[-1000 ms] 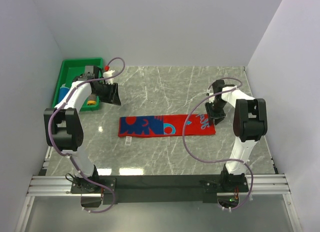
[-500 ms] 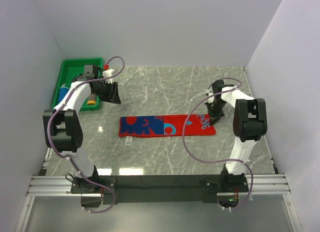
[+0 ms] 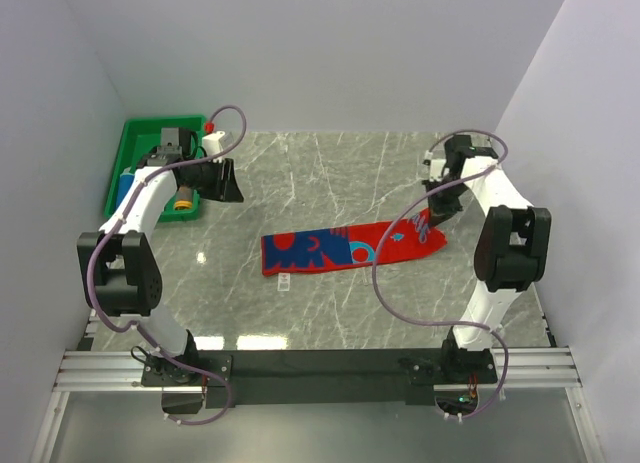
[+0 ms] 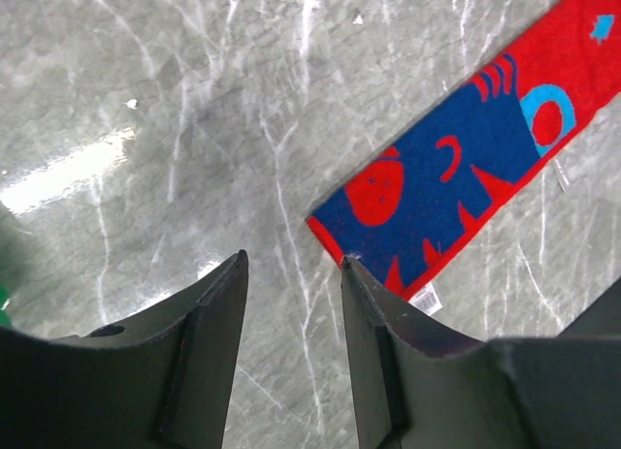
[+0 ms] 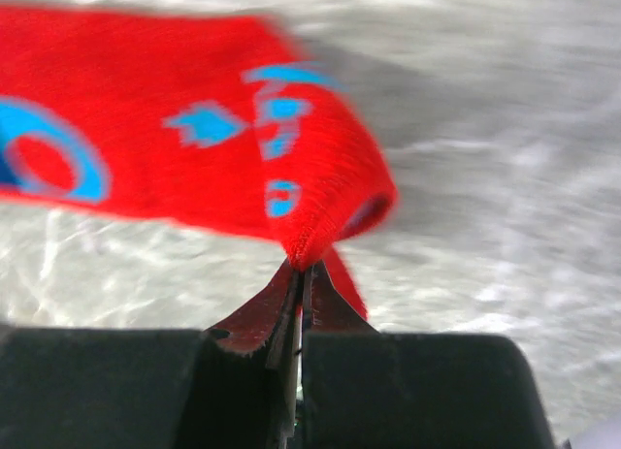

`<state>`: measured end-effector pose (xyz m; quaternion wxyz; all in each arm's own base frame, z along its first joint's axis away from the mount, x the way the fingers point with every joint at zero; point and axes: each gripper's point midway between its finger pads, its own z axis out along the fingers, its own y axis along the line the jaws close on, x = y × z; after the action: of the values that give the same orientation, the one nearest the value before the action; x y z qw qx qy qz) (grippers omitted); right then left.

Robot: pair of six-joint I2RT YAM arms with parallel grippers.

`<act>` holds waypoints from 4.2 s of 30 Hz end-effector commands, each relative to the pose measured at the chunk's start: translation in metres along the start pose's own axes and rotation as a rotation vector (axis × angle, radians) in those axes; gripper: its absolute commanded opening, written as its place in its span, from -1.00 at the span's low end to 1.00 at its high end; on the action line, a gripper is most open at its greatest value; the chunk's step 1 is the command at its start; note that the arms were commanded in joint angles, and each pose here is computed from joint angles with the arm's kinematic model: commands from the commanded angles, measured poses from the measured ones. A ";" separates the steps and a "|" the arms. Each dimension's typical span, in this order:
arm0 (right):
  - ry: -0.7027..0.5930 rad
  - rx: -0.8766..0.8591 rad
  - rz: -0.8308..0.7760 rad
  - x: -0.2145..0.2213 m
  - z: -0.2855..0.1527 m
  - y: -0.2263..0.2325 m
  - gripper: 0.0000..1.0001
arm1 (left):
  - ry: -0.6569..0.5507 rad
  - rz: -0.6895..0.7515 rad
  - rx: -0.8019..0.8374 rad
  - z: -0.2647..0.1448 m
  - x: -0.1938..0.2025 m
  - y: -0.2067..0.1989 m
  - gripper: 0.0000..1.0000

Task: Roll the towels
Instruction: Fold the towel

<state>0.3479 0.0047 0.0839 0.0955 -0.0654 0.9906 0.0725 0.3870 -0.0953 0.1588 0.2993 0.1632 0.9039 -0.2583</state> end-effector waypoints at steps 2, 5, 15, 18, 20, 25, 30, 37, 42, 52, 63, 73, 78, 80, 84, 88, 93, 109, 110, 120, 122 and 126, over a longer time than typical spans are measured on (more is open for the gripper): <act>0.023 -0.174 -0.087 0.007 -0.010 0.064 -1.00 | -0.050 0.001 0.044 -0.010 -0.014 -0.004 -0.02; 0.035 -0.265 -0.114 0.006 -0.003 0.098 -1.00 | -0.067 -0.018 0.080 -0.015 -0.018 -0.008 0.02; 0.125 -0.364 -0.170 0.005 0.041 0.149 -1.00 | -0.096 0.009 0.117 -0.032 -0.008 -0.019 0.99; 0.138 -0.366 -0.181 0.004 0.047 0.156 -1.00 | -0.113 0.026 0.093 -0.037 -0.007 -0.018 0.99; 0.138 -0.369 -0.184 0.002 0.048 0.160 -1.00 | -0.121 0.037 0.081 -0.040 -0.007 -0.019 0.99; 0.148 -0.376 -0.185 0.000 0.052 0.166 -1.00 | -0.112 0.038 0.057 -0.040 -0.003 -0.014 0.99; 0.155 -0.385 -0.192 -0.001 0.053 0.171 -1.00 | -0.108 0.038 0.061 -0.039 -0.001 -0.014 0.99; 0.180 -0.384 -0.204 0.002 0.061 0.176 -0.99 | -0.096 0.030 0.073 -0.035 0.003 -0.013 0.99; 0.175 -0.432 -0.235 0.001 0.048 0.185 -0.34 | -0.085 0.063 0.074 -0.036 0.015 -0.018 0.99; -0.025 -0.378 -0.302 -0.026 -0.009 0.148 -0.31 | 0.159 0.175 0.192 0.005 0.075 -0.068 0.53; 0.090 -0.179 -0.256 -0.025 0.065 0.095 -0.70 | 0.401 0.094 0.292 0.079 0.113 -0.094 -0.51; 0.223 -0.262 -0.250 0.048 0.080 0.121 -0.70 | 0.461 0.090 0.095 0.124 0.107 -0.031 -0.99; 0.306 -0.499 -0.333 0.104 0.058 0.190 -0.49 | 0.400 0.152 0.030 0.160 0.031 0.003 -0.92; 0.286 -0.540 -0.400 0.110 0.043 0.209 -0.39 | 0.311 0.171 0.043 0.158 -0.019 0.001 -0.81; 0.193 -0.576 -0.400 0.091 0.016 0.211 -0.35 | 0.264 0.157 0.079 0.139 -0.031 -0.009 -0.56; 0.098 -0.524 -0.369 0.066 0.007 0.192 -0.33 | 0.196 0.120 0.086 0.090 -0.026 -0.033 -0.45; 0.150 -0.449 -0.382 0.068 0.032 0.176 -0.33 | 0.309 -0.015 0.181 0.082 0.034 -0.059 -0.50; 0.364 -0.528 -0.326 0.127 0.064 0.184 -0.38 | 0.400 -0.071 0.163 0.161 0.063 -0.044 -0.64; 0.379 -0.541 -0.334 0.130 0.064 0.189 -0.38 | 0.376 -0.061 0.145 0.165 0.051 -0.037 -0.66; 0.354 -0.771 -0.353 0.121 0.031 0.230 -0.28 | 0.291 -0.022 0.096 0.168 0.006 0.019 -0.52; 0.253 -0.772 -0.379 0.105 0.014 0.231 -0.26 | 0.265 0.007 0.151 0.159 -0.001 0.006 -0.39; 0.073 -0.730 -0.392 0.066 -0.010 0.224 -0.18 | 0.126 0.114 0.200 0.117 -0.032 -0.024 -0.10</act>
<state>0.2135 0.2102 0.0615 -0.0633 -0.2663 0.8832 0.3807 0.4540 -0.1713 0.0354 0.1513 0.1984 0.9203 -0.3014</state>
